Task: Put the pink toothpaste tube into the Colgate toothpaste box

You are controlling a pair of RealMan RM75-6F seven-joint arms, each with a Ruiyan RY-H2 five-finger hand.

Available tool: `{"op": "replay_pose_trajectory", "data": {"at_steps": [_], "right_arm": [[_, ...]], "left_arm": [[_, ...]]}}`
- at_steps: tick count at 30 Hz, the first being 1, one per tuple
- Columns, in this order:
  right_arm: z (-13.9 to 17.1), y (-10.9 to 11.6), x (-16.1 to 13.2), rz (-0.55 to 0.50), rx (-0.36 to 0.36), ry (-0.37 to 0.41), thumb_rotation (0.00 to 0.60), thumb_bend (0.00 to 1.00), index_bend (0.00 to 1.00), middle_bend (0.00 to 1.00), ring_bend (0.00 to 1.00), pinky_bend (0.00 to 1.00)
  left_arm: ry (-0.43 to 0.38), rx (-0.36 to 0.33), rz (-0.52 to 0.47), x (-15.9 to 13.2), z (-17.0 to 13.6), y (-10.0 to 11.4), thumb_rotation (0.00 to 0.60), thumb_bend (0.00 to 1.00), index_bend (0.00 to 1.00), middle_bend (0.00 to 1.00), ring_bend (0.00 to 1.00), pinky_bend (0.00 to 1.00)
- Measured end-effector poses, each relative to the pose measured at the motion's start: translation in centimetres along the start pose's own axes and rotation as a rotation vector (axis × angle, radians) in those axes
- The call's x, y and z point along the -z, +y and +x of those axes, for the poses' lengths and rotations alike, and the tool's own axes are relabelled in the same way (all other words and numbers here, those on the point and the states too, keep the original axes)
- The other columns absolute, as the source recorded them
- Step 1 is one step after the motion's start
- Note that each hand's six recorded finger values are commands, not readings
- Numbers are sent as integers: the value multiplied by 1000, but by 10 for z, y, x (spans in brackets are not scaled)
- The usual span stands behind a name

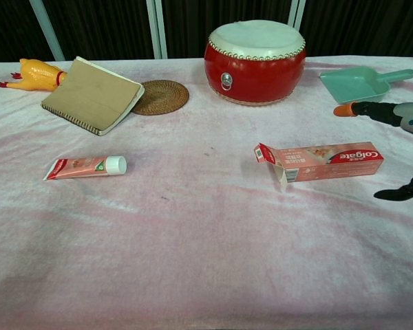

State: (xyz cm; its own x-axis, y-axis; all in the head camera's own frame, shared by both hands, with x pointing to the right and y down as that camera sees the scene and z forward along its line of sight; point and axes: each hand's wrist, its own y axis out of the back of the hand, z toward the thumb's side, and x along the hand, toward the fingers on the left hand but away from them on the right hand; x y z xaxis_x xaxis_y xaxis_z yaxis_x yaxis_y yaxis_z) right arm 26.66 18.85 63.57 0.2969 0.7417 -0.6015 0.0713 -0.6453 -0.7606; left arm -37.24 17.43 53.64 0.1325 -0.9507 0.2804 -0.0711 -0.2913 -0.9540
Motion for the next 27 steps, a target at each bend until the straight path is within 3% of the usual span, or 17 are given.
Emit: {"op": "replay_pose_trajectory", "data": {"at_steps": [9, 16, 27], "right_arm": [[-50, -4, -1, 28, -23, -52, 600, 164, 51, 75, 36, 152], [-79, -15, 2, 45, -50, -102, 600, 186, 194, 202, 142, 207], [-86, -23, 7, 61, -61, -120, 600, 215, 335, 323, 265, 268]], "left_arm": [[16, -2, 3, 7, 5, 0, 600, 63, 32, 0, 0, 48], [25, 1, -1, 9, 7, -1, 600, 64, 32, 0, 0, 48], [32, 13, -2, 11, 7, -4, 600, 63, 32, 0, 0, 48]]}}
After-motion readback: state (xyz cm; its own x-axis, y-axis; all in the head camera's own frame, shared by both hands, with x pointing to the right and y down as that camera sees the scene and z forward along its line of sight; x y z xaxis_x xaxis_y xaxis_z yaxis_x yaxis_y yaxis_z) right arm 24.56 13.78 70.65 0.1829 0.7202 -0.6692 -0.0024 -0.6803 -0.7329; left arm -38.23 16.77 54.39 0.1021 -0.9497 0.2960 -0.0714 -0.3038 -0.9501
